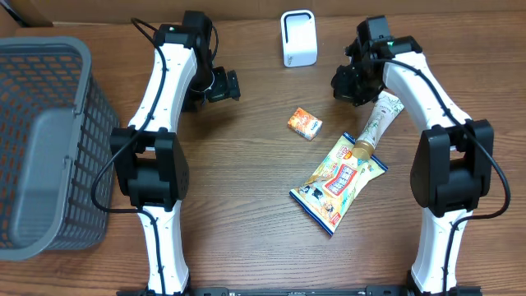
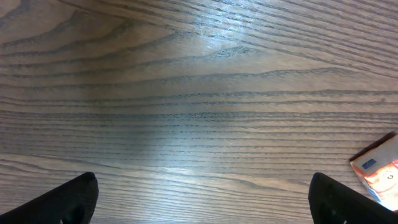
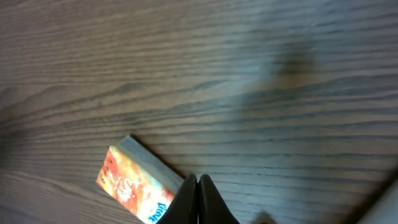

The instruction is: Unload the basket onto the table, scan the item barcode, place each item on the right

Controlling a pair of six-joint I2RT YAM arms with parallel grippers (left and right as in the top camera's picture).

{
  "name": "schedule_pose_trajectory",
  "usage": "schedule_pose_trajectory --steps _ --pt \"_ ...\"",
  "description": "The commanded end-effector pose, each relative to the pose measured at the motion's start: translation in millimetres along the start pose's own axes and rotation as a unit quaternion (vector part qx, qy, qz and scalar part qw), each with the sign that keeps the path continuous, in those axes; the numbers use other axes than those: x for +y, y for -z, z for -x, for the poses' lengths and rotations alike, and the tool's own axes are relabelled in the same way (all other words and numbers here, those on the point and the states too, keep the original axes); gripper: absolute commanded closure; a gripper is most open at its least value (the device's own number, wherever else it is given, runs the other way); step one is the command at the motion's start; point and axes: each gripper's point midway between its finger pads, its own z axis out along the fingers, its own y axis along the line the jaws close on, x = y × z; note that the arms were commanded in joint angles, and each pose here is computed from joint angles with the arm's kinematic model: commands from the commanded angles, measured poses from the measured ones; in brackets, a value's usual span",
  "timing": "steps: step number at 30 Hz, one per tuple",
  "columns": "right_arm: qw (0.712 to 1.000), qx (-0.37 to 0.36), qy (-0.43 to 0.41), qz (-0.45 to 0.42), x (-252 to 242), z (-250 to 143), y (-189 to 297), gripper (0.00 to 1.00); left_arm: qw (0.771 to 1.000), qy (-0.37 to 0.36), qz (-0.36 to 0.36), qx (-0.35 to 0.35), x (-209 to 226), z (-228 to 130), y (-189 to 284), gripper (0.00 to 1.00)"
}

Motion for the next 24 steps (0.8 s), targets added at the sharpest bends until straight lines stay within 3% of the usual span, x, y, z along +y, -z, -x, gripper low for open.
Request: schedule_pose_trajectory --steps 1,15,24 --pt "0.999 0.034 0.011 0.038 25 -22 -21 0.96 1.0 0.001 0.002 -0.004 0 1 2 0.0" --pt "0.996 0.083 0.001 -0.02 31 -60 -41 0.96 1.0 0.001 0.002 -0.004 0 1 2 0.0" --pt "0.999 -0.018 -0.005 -0.034 13 6 -12 0.96 1.0 0.001 0.002 -0.004 0 1 2 0.0"
